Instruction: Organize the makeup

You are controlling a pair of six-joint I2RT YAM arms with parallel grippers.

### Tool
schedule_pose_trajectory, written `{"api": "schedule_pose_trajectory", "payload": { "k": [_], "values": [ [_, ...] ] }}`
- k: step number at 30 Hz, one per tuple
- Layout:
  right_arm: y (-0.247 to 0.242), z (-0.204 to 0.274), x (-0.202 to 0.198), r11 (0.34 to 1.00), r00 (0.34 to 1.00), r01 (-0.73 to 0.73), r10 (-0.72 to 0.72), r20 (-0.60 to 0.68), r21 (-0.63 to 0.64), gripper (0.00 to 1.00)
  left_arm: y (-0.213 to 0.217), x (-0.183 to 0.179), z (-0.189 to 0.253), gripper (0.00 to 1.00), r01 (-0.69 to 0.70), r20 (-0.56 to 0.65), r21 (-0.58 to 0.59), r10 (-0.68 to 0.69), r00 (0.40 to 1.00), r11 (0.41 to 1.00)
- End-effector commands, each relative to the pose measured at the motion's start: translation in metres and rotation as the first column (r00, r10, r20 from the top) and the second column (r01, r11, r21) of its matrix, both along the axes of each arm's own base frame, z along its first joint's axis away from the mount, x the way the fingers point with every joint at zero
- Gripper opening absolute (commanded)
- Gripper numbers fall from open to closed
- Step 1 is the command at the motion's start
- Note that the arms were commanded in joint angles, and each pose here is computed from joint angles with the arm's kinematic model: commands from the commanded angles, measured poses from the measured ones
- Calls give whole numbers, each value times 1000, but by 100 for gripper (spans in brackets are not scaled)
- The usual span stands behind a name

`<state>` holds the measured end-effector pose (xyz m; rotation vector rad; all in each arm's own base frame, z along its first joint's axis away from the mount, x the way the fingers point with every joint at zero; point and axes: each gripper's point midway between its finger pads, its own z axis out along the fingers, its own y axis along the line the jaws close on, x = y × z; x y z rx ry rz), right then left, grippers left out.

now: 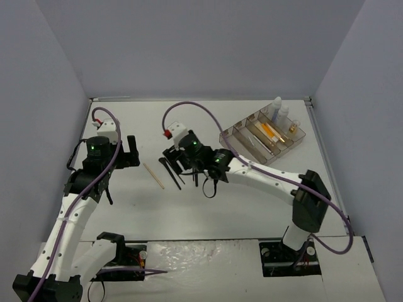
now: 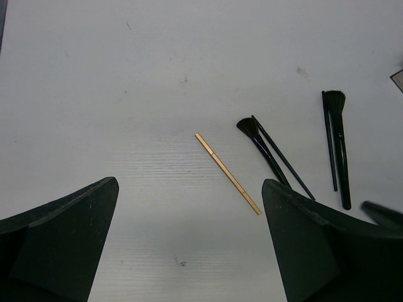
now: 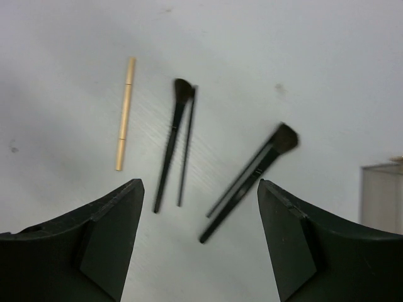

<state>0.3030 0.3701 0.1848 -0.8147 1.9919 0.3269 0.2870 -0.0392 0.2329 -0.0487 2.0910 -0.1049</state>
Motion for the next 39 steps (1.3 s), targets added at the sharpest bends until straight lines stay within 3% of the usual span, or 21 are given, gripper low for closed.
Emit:
{"api": "schedule_pose_trajectory", "payload": {
  "k": [1, 8, 30, 33, 36, 39],
  "values": [
    [63, -13, -2, 996, 1000, -8, 7, 15, 85, 69, 13, 2, 35, 97, -74, 144, -14, 75, 987, 997],
    [120, -56, -4, 996, 999, -48, 48, -3, 73, 65, 34, -13, 58, 97, -168, 262, -25, 168, 950, 986],
    [154, -129, 10, 997, 997, -77, 77, -17, 29, 38, 37, -11, 54, 97, -188, 244, -22, 188, 951, 982],
    [149, -138, 9, 998, 998, -66, 67, -24, 13, 27, 35, -10, 52, 97, -182, 238, -22, 182, 954, 983],
    [141, -139, 8, 999, 999, -47, 48, -27, 13, 6, 34, -10, 52, 97, -175, 237, -20, 175, 956, 984],
    [130, -130, 7, 999, 1000, -27, 28, -15, 19, 0, 32, -9, 53, 97, -164, 241, -23, 165, 956, 986]
  ]
}}
